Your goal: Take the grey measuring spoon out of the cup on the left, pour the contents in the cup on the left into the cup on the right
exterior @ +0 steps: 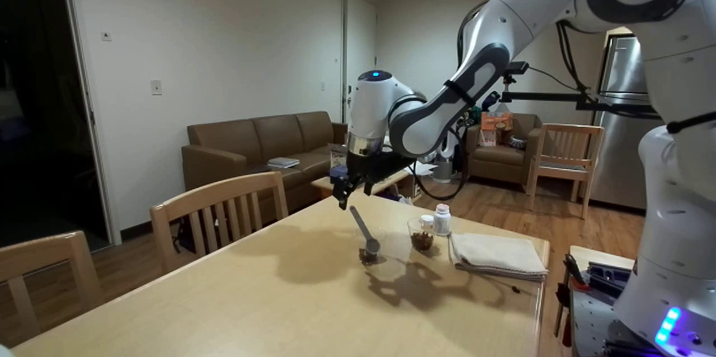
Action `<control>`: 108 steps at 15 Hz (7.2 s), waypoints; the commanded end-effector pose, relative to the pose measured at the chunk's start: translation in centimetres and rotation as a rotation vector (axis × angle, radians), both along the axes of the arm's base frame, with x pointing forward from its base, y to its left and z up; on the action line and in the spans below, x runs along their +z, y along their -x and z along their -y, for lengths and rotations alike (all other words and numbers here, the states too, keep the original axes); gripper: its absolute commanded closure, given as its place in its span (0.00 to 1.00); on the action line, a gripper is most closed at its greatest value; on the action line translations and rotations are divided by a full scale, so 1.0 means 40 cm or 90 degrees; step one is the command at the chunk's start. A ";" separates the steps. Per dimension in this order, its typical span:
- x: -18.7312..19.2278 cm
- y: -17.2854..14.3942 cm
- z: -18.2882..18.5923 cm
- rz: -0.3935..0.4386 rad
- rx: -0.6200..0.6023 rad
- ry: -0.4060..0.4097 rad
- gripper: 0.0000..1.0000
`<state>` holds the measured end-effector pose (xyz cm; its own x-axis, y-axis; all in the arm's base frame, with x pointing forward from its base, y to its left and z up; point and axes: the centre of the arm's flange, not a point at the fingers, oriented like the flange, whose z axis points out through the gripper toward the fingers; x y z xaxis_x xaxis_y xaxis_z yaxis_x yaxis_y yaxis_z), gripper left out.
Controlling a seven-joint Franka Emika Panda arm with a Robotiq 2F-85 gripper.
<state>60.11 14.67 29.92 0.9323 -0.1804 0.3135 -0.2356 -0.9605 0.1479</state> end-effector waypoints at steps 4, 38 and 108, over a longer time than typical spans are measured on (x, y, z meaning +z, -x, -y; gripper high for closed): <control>0.026 -0.062 0.018 0.075 -0.179 -0.030 0.00; -0.159 -0.053 0.110 -0.037 -0.115 -0.082 0.26; -0.273 -0.170 0.691 -0.076 -0.702 -0.336 0.94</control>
